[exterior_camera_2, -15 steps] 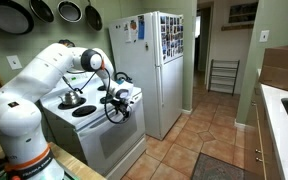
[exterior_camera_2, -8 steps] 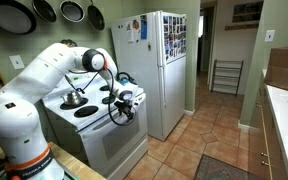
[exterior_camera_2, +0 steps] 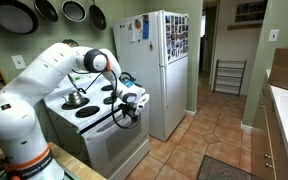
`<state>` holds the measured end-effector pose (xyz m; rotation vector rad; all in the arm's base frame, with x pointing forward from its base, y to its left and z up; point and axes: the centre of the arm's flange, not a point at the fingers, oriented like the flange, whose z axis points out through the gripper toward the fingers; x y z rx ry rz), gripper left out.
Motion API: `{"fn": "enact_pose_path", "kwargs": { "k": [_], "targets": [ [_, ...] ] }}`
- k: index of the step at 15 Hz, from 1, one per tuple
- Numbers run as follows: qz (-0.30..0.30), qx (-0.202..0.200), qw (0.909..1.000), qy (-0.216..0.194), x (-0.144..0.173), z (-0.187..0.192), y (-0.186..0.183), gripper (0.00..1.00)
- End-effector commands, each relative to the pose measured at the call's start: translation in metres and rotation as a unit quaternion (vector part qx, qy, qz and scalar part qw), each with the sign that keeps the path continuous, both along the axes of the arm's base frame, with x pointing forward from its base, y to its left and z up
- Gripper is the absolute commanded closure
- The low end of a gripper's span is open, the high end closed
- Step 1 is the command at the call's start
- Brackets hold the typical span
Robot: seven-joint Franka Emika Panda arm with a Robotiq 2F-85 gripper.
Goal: Open the oven door
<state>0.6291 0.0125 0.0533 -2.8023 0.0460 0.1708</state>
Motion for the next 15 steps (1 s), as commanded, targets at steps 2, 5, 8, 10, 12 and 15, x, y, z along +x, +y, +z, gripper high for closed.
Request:
{"fn": "enact_pose_path", "kwargs": {
  "k": [2,5,8,10,12,15],
  "targets": [
    [-0.029,-0.015,0.9994,-0.014,-0.029,-0.020,-0.086,0.00],
    [-0.053,-0.024,0.9980,-0.026,-0.040,-0.027,-0.128,0.00],
    [-0.084,-0.045,0.9949,-0.034,-0.063,-0.038,-0.212,0.00],
    [-0.101,-0.049,0.9929,-0.038,-0.084,-0.042,-0.269,0.00],
    [-0.113,-0.049,0.9912,-0.048,-0.096,-0.037,-0.302,0.00],
    [-0.108,-0.046,0.9915,-0.057,-0.106,-0.018,-0.325,0.00]
  ]
}}
